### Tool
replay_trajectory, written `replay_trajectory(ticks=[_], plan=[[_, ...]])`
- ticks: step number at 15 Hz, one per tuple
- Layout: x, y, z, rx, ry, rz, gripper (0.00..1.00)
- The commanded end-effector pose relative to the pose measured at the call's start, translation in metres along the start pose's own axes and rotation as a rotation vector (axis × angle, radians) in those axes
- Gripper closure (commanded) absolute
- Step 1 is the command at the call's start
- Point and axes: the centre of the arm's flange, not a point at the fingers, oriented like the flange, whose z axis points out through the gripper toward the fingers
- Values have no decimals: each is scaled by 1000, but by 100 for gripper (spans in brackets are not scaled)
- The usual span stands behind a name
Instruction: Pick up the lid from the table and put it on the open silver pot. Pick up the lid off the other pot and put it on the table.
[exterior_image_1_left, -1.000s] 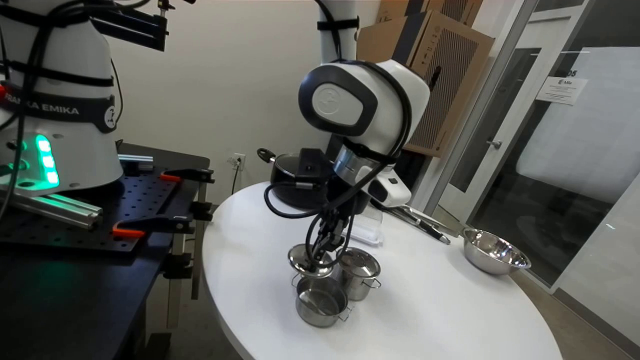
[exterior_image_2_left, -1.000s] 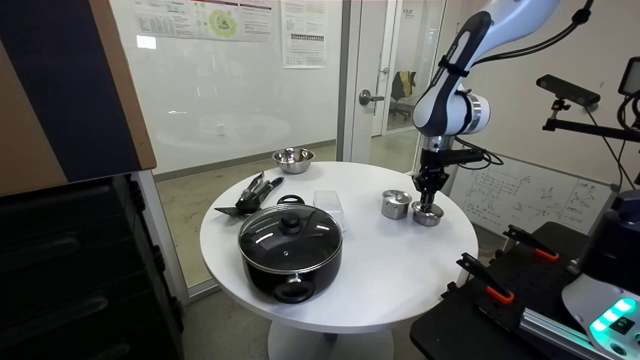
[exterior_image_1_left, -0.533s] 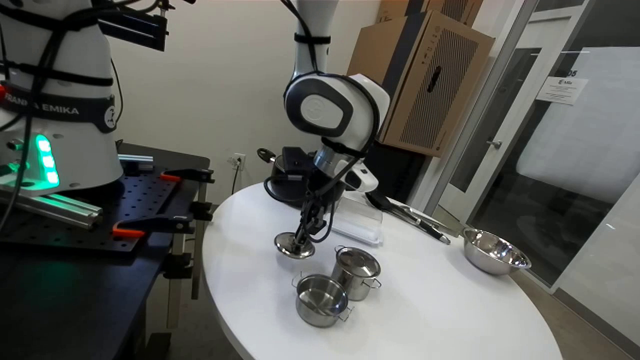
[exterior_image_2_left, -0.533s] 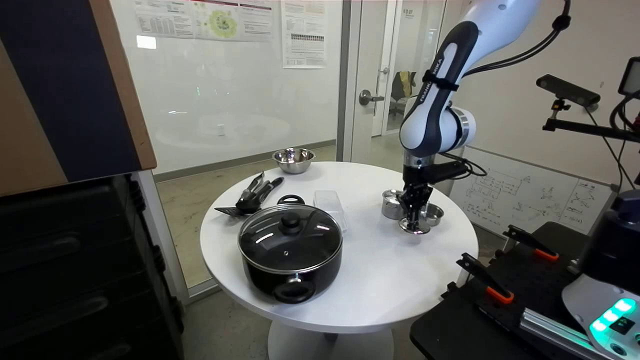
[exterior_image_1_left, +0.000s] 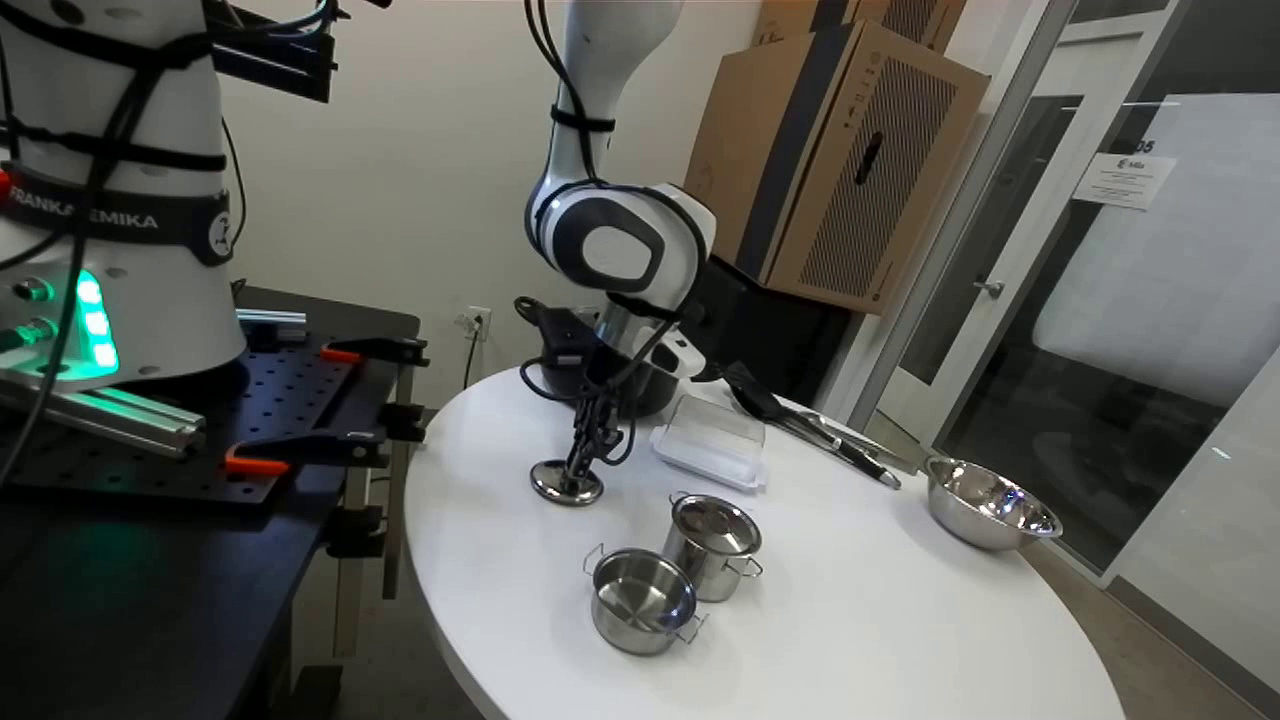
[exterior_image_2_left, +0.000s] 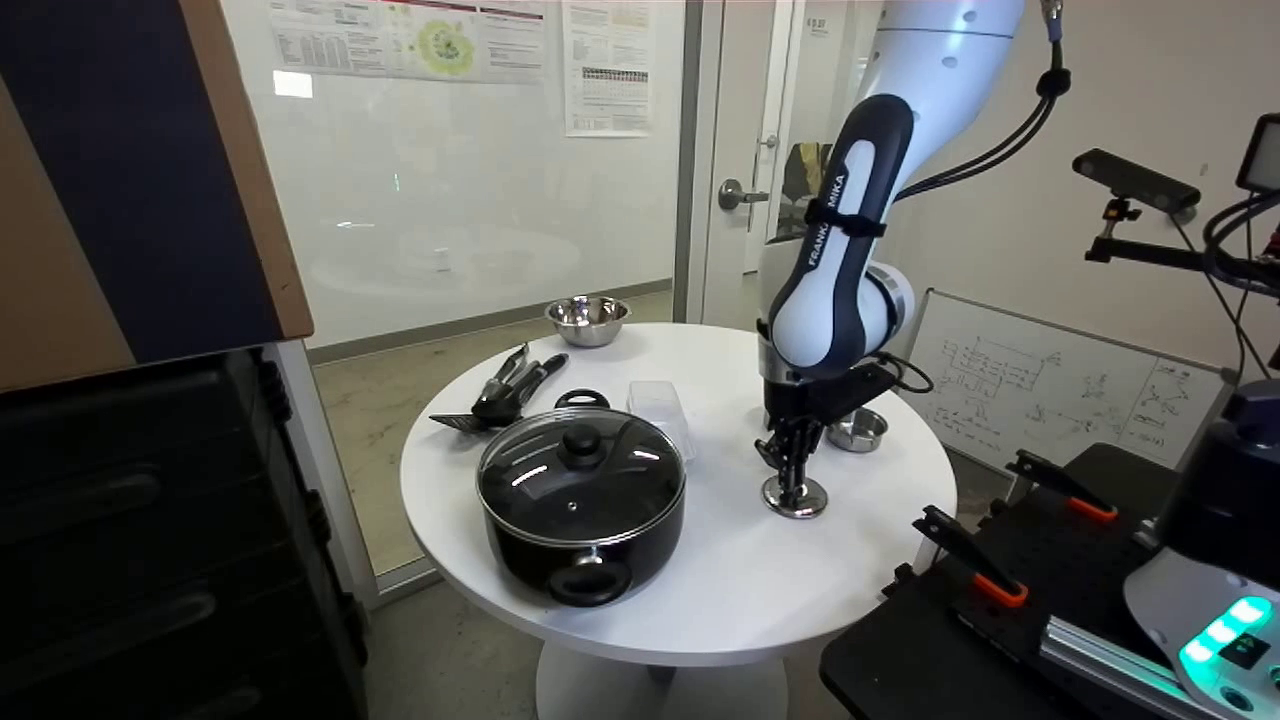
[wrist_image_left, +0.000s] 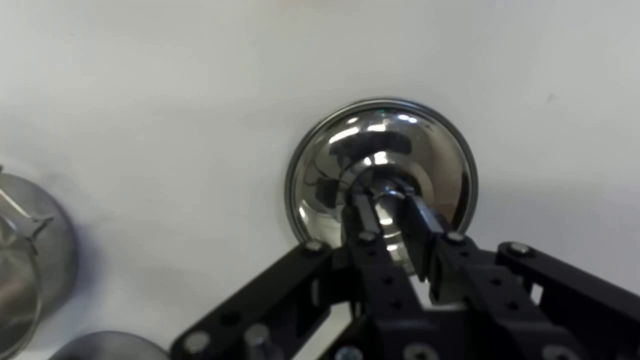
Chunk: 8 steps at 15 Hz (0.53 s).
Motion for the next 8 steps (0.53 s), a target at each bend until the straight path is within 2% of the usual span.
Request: replay_trajectory(ticks=[1,8], plan=[[4,-12,10,-16,24,-12,95],[4,-22,6,21,50,-24,95]])
